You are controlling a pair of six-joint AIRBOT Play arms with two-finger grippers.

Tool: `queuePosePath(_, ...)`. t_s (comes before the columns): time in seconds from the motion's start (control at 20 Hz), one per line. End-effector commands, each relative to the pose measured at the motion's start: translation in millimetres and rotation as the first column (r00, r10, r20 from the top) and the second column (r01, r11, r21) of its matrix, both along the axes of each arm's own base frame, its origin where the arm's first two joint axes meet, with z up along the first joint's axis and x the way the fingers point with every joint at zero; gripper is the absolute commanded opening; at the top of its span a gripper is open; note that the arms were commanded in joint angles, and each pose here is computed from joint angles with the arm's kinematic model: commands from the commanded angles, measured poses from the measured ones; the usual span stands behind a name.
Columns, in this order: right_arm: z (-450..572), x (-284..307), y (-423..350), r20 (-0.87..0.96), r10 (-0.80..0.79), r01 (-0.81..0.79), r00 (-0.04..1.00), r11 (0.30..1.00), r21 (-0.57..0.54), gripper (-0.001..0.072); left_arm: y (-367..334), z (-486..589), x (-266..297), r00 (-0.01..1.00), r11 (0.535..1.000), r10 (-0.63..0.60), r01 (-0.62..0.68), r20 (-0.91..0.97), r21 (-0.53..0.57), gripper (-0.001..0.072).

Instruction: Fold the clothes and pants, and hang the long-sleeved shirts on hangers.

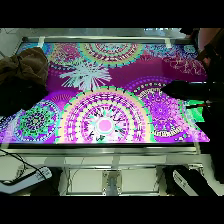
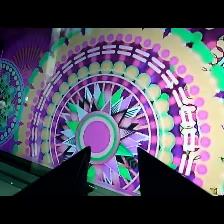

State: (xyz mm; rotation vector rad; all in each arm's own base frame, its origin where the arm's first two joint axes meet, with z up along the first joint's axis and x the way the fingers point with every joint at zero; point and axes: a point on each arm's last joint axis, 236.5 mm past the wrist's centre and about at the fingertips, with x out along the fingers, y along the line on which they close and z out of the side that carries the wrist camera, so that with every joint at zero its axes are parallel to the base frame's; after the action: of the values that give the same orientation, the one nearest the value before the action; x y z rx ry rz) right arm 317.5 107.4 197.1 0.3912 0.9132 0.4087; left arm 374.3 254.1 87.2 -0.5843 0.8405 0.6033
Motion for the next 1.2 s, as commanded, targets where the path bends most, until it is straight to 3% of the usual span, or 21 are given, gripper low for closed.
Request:
queuePosePath(0.0,6.7,8.3,-0.6,0.035,-0.023,0.022,0.999,1.000,0.016,0.0363,11.1,-70.7,17.8,0.997,0.958,0.062,-0.049,0.036,-0.283,0.0512)
queuePosePath(0.15,15.7,20.4,-4.1,0.086,-0.063,0.060,0.994,0.998,0.032,0.0373,0.0,-112.3,42.7,0.997,0.928,0.003,0.024,0.071,-0.373,0.0512)
queuePosePath(0.25,18.6,23.9,-5.2,0.095,-0.083,0.079,0.992,0.996,0.045,0.0383,-10.6,-132.5,49.7,0.994,0.926,-0.094,0.111,0.064,-0.362,0.0514)
queuePosePath(0.3,18.5,23.9,-5.4,0.094,-0.083,0.079,0.992,0.996,0.045,0.0510,-14.8,-140.2,51.3,0.992,0.922,-0.111,0.124,0.054,-0.368,0.0516)
queuePosePath(0.35,18.6,23.9,-5.3,0.093,-0.084,0.080,0.992,0.996,0.046,0.0584,-19.2,-146.5,53.0,0.990,0.919,-0.136,0.144,0.048,-0.367,0.0587)
queuePosePath(0.4,18.4,23.9,-5.4,0.093,-0.085,0.081,0.992,0.996,0.046,0.0585,-21.9,-150.4,55.4,0.985,0.920,-0.166,0.171,0.046,-0.353,0.0614)
queuePosePath(0.6,18.6,24.0,-5.5,0.089,-0.091,0.087,0.992,0.995,0.052,0.0585,-45.5,-157.6,69.4,0.975,0.904,-0.214,0.218,0.053,-0.367,0.0603)
queuePosePath(0.65,18.6,24.0,-5.5,0.081,-0.100,0.096,0.992,0.994,0.060,0.0584,-54.1,-154.9,75.7,0.974,0.896,-0.216,0.227,0.072,-0.382,0.0376)
queuePosePath(0.7,18.5,23.8,-5.4,0.079,-0.101,0.097,0.992,0.993,0.062,0.0584,-61.5,-147.1,83.8,0.971,0.885,-0.212,0.240,0.113,-0.399,0.0032)
queuePosePath(0.85,18.7,22.4,-5.8,0.078,-0.100,0.096,0.992,0.994,0.059,0.0583,-79.0,-97.2,100.9,0.937,0.849,-0.214,0.318,0.275,-0.422,0.0011)
queuePosePath(1.0,22.6,9.8,-15.1,0.061,-0.074,0.076,0.995,0.997,-0.029,0.0583,-109.8,-10.5,92.5,0.848,0.810,-0.322,0.477,0.422,-0.341,0.0011)
queuePosePath(1.15,41.6,-7.7,-45.9,0.069,-0.084,0.097,0.994,0.975,-0.202,0.0583,-187.0,87.3,63.2,0.678,0.701,-0.500,0.682,0.538,-0.209,0.0011)
